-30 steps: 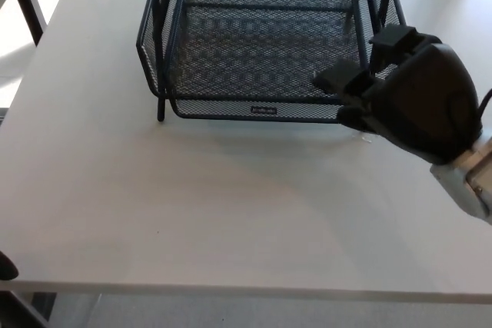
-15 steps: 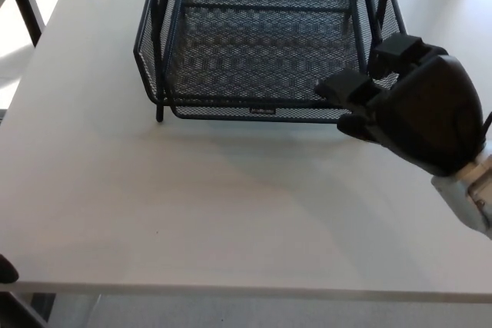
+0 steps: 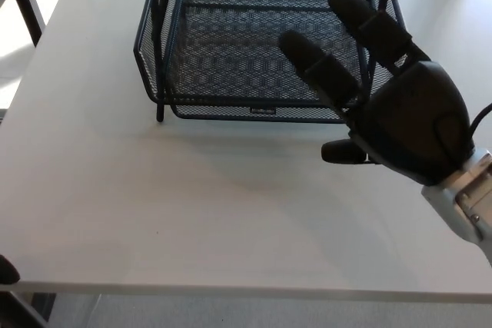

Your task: The robot uses its right hand to grab the drawer kept on the middle of the desk and pull it out towards the robot

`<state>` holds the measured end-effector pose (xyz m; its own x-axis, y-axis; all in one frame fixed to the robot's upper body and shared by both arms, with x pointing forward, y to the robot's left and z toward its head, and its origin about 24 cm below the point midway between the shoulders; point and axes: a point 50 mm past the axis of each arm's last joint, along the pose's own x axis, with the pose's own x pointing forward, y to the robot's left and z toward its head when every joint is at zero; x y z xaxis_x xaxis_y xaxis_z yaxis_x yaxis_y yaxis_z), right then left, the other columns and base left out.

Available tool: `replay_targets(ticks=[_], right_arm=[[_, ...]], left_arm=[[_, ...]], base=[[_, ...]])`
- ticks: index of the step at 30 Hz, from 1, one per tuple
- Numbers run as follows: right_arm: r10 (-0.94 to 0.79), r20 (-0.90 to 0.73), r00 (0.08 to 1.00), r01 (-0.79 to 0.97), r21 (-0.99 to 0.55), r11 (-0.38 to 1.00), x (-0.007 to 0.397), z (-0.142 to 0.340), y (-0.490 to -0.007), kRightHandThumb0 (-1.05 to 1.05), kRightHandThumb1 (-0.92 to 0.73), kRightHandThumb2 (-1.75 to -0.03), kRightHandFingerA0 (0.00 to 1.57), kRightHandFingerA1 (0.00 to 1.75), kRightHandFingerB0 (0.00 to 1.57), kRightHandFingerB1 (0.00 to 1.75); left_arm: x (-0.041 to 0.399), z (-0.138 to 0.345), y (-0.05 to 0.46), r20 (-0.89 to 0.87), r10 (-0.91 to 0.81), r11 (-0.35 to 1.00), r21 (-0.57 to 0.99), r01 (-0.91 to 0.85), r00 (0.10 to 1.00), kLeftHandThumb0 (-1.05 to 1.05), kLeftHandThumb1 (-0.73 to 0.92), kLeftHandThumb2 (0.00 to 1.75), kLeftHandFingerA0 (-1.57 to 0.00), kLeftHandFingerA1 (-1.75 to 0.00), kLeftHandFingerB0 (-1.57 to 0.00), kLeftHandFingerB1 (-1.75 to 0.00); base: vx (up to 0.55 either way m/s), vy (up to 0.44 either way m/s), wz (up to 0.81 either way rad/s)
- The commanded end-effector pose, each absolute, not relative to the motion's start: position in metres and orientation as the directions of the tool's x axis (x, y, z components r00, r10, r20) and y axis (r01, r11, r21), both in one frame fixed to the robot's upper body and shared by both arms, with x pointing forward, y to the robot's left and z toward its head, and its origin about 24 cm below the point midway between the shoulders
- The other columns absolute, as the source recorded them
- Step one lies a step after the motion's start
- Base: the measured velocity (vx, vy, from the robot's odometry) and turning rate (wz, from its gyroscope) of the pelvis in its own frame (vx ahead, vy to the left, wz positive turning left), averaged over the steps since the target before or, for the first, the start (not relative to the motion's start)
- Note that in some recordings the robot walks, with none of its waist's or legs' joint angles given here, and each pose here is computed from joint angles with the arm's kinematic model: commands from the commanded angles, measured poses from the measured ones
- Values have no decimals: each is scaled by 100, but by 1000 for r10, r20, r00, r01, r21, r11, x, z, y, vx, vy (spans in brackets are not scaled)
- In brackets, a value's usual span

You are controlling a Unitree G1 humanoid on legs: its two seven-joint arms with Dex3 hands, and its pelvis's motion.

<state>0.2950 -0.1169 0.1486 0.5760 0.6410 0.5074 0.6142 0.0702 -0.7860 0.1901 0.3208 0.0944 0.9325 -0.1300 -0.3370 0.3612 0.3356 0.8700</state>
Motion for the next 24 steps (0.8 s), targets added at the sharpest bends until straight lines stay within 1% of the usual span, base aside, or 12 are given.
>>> replay_targets(ticks=[1, 3, 5, 6, 9, 10, 14, 15, 16, 19, 20, 24], right_arm=[[558, 404, 725, 552, -825, -119, 286, 154, -141, -101, -53, -92, 0, 0, 0, 8], [555, 410, 724, 554, -824, -115, 282, 156, -143, -101, -52, -91, 0, 0, 0, 10], [551, 449, 704, 595, -796, -112, 278, 160, -153, -105, -60, -101, 0, 2, 0, 10], [550, 462, 696, 608, -786, -110, 274, 164, -160, -97, -53, -99, 0, 10, 0, 12], [539, 487, 687, 612, -788, -67, 261, 177, -179, -94, -51, -96, 0, 9, 0, 14], [520, 504, 690, 630, -772, -88, 253, 186, -190, -105, -59, -100, 0, 0, 0, 8], [492, 543, 680, 666, -739, -105, 239, 199, -209, -104, -61, -102, 0, 3, 0, 8], [469, 546, 694, 663, -739, -119, 234, 202, -215, -99, -54, -84, 0, 15, 0, 12], [444, 565, 695, 667, -737, -108, 230, 205, -221, -93, -54, -101, 0, 13, 0, 21], [408, 595, 692, 680, -727, -93, 220, 212, -232, -92, -54, -100, 0, 14, 0, 22], [365, 612, 702, 692, -707, -147, 213, 217, -243, -88, -52, -99, 1, 18, 0, 25], [255, 659, 708, 704, -689, -172, 198, 219, -271, -92, -54, -98, 0, 8, 3, 24]], left_arm=[[188, 95, 323, -343, -126, 339, 867, 365, 931, -27, 59, 57, -78, -85, -77, -56], [185, 94, 324, -343, -122, 341, 867, 364, 932, -27, 59, 58, -79, -85, -77, -56], [185, 93, 324, -345, -119, 340, 867, 365, 931, -28, 59, 58, -78, -85, -77, -56], [185, 93, 324, -345, -119, 336, 868, 365, 931, -29, 59, 58, -77, -85, -76, -57], [184, 93, 326, -348, -112, 333, 869, 365, 931, -29, 59, 58, -78, -84, -77, -56], [183, 92, 328, -347, -107, 339, 868, 362, 932, -27, 59, 57, -79, -83, -77, -55], [180, 91, 329, -356, -93, 344, 865, 366, 930, -28, 59, 57, -79, -82, -77, -55], [179, 91, 329, -354, -96, 345, 865, 365, 930, -28, 59, 58, -79, -82, -77, -56], [179, 90, 329, -350, -99, 351, 863, 362, 931, -27, 59, 57, -79, -83, -78, -56], [179, 90, 329, -351, -98, 347, 865, 363, 931, -27, 59, 57, -78, -81, -78, -56], [179, 90, 329, -351, -98, 345, 866, 363, 931, -27, 59, 57, -78, -82, -78, -55], [178, 89, 329, -353, -99, 339, 867, 365, 930, -28, 59, 58, -78, -82, -78, -55]], base=[[0, 0, 0], [0, 0, 0], [0, 0, 0], [0, 0, 0], [0, 0, 0], [0, 0, 0], [0, 0, 0], [0, 0, 0], [0, 0, 0], [0, 0, 0], [0, 0, 0], [0, 0, 0]])
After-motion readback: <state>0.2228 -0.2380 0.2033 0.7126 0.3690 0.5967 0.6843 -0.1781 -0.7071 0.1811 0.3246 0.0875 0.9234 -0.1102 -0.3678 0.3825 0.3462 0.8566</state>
